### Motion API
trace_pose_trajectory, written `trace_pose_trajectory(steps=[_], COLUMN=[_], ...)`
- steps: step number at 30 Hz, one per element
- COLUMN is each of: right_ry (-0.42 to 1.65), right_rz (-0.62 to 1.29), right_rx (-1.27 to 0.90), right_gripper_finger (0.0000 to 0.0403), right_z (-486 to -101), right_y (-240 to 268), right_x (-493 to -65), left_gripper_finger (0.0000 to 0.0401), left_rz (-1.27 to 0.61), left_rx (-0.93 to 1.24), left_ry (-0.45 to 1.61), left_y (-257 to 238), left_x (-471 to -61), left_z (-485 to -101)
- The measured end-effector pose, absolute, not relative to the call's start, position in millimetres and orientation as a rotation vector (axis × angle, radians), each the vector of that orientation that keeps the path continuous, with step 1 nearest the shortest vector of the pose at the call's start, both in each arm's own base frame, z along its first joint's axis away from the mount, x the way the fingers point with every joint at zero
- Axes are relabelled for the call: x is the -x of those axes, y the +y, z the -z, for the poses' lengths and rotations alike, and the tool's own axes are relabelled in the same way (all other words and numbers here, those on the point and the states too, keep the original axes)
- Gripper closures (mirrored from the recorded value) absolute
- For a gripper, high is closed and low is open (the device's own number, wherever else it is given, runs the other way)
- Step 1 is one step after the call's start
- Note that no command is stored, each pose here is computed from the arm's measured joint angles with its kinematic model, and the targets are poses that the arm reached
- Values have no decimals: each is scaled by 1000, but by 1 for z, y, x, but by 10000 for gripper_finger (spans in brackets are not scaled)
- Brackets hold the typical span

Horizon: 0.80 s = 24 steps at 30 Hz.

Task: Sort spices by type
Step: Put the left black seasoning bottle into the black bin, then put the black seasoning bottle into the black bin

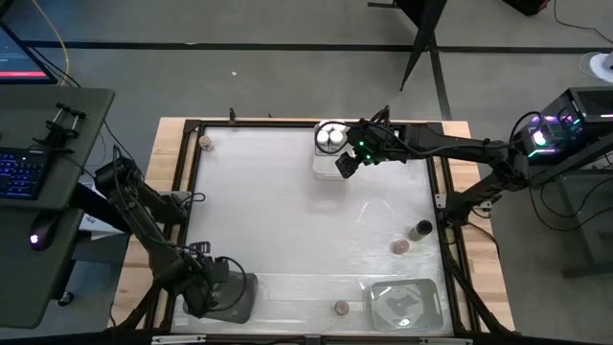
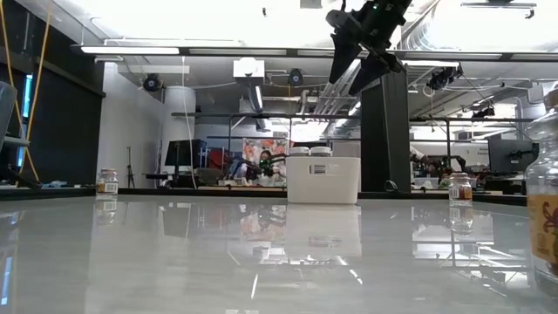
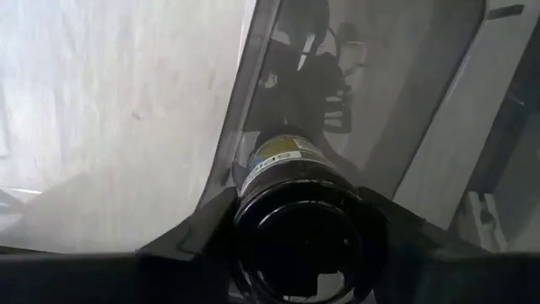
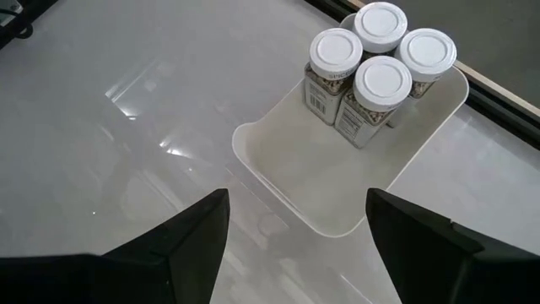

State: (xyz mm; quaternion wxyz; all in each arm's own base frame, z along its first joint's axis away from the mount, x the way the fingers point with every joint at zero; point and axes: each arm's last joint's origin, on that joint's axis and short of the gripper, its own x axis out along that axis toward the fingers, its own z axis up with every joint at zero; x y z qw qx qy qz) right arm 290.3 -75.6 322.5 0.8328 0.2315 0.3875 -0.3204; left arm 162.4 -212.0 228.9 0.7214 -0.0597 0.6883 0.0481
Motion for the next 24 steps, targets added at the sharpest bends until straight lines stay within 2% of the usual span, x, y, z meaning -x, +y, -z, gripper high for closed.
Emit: trace_pose_trajectory(steps=[4, 7, 12, 17, 21, 24], right_ry=[821, 821, 821, 832, 923, 1014], right_rz=[679, 679, 678, 649, 612, 612], right_rx=[-490, -490, -490, -491, -473, -474], right_gripper_finger=[128, 128, 128, 128, 128, 128], right_z=[-323, -323, -323, -322, -318, -317], right_y=[-76, -76, -76, -74, -65, -55], right_x=[-290, -290, -290, -291, -287, -277], left_gripper_finger=[122, 81, 70, 68, 68, 67], left_rz=[-102, -96, -41, 16, -68, -188], left_rx=[133, 136, 154, 140, 106, 154], left_ry=[1534, 1560, 1607, 1549, 1408, 1215], left_y=[-212, -211, -212, -205, -184, -163], left_x=[-162, -162, -163, -158, -151, -152], left_z=[-229, -229, -237, -278, -316, -341])
